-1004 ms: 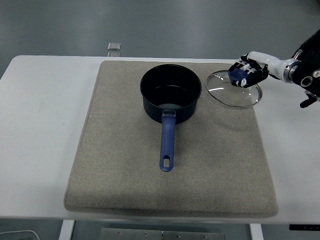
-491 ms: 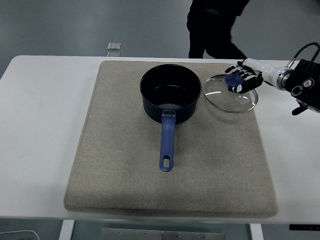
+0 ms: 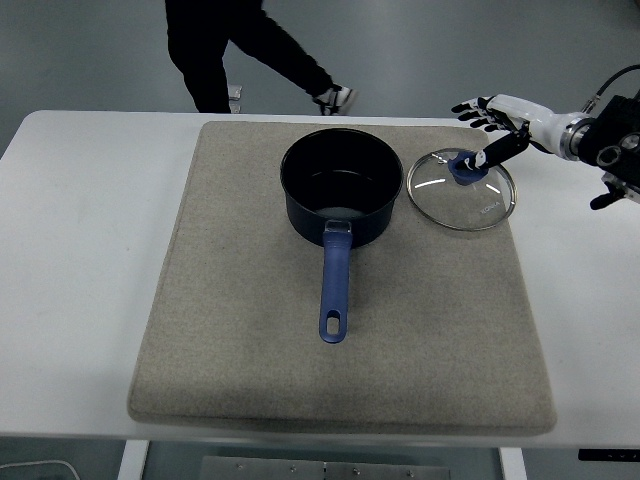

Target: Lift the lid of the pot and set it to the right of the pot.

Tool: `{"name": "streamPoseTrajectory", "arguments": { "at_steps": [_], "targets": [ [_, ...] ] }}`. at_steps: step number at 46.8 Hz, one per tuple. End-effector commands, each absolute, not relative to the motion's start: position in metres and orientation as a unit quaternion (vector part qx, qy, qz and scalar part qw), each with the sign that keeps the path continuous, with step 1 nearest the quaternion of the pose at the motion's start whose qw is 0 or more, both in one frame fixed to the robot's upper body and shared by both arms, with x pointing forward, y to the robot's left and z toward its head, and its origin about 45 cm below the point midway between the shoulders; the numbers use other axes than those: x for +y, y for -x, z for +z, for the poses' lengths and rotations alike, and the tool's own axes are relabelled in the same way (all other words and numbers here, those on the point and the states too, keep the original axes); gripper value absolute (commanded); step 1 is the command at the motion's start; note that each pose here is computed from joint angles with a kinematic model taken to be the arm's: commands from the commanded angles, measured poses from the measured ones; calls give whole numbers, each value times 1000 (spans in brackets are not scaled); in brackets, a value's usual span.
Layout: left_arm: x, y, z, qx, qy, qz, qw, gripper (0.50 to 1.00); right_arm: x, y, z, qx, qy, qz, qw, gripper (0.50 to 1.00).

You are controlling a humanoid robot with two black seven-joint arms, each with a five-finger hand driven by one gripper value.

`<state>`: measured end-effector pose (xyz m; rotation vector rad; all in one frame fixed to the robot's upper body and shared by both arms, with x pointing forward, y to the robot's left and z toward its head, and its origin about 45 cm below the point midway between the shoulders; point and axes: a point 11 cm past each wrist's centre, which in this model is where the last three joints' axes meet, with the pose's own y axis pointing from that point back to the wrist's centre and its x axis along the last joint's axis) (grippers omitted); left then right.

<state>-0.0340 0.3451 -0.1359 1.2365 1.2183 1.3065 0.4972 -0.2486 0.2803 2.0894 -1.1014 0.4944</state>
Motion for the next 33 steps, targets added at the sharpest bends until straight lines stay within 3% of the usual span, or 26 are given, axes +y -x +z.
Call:
{"name": "streamPoseTrajectory", "arguments": {
  "at_steps": [1,20,33],
  "targets": [
    [346,34,-136,496,-504,532,466,1000,-242,-500,295,-434,-832,155,310,917],
    [345,34,-136,496,-503,532,466,1000,-235,-507,318,-502,-855,-8,132,917],
    [345,34,-136,496,-504,532,466,1000,-240,-506,294,-538,-832,-128,46,917]
  ]
}}
